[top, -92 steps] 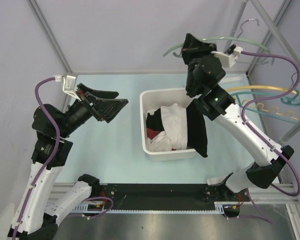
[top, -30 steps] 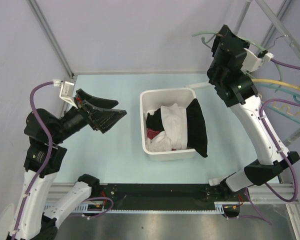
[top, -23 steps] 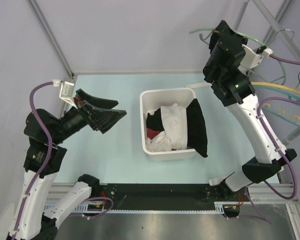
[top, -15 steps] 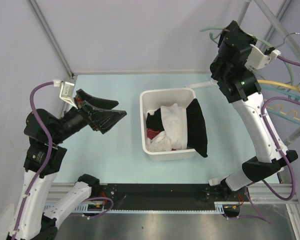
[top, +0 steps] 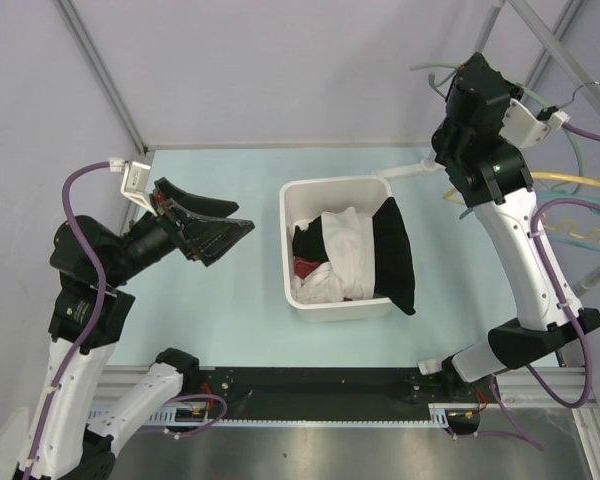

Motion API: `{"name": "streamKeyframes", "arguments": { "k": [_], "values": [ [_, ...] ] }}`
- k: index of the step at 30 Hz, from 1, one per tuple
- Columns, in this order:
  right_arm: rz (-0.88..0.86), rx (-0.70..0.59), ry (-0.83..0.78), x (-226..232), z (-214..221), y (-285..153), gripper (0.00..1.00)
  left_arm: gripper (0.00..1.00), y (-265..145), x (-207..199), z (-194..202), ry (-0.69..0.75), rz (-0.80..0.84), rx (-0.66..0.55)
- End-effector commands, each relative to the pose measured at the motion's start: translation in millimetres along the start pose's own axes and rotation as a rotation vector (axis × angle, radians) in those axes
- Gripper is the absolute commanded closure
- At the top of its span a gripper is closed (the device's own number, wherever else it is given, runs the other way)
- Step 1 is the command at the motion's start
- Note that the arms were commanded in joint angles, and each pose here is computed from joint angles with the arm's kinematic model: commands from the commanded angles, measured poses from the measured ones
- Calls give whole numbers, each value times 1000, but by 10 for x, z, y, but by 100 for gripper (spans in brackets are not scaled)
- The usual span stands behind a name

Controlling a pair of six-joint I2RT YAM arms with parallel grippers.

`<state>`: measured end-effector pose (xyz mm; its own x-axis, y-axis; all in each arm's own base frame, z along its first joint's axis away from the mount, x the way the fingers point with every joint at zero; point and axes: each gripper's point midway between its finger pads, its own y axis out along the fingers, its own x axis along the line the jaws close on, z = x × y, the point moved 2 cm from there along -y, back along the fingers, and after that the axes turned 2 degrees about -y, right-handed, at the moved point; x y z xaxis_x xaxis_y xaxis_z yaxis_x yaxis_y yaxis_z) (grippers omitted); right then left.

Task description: Remove the tank top from the hanger

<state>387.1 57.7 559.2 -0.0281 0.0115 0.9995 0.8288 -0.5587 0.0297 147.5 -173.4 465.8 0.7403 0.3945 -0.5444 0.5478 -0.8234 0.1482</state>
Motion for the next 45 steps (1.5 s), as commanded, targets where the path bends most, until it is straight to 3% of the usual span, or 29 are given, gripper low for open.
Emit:
{"name": "streamKeyframes", "arguments": {
  "k": [1,5,8,9,14,15,18,19,20,21,22,23,29,40,45],
  "values": [
    [-20,-55,139,143,-305,-40,99,9,-4,-45,-4,-10,22,5],
    [-12,-56,130,91,-325,-47,93,9,-9,-40,13,-14,22,7],
    [-23,-34,113,79,-280,-93,68,9,-3,-27,24,-19,22,7],
    [-24,-29,89,66,-269,-114,53,9,-3,-23,25,-18,22,5],
    [-35,-33,-1,104,-226,-383,16,9,-10,27,85,-32,16,0],
    [-30,-47,-77,90,-217,-502,1,9,-15,30,86,-29,16,-5],
    [-14,-108,-135,129,-327,-702,0,9,-38,48,131,-35,13,-6],
    [-3,-82,-240,89,-265,-866,0,8,-40,67,153,-37,9,-4],
    [3,-105,-191,185,-347,-941,0,9,-52,62,163,-36,11,-4],
    [72,-167,-235,-6,-376,-990,0,8,-53,71,178,-39,10,0],
    [130,-149,-429,-150,-376,-1094,0,9,-48,91,201,-45,7,5],
    [213,-157,-243,-137,-482,-1137,0,9,-46,92,210,-45,11,8],
    [224,-75,-398,-390,-255,-1257,0,9,-41,131,284,-61,18,19],
    [220,-44,-515,-638,-448,-1343,0,8,27,265,387,-80,14,33],
    [130,5,-664,-606,-440,-1415,0,9,43,298,397,-72,9,34]
  ]
}}
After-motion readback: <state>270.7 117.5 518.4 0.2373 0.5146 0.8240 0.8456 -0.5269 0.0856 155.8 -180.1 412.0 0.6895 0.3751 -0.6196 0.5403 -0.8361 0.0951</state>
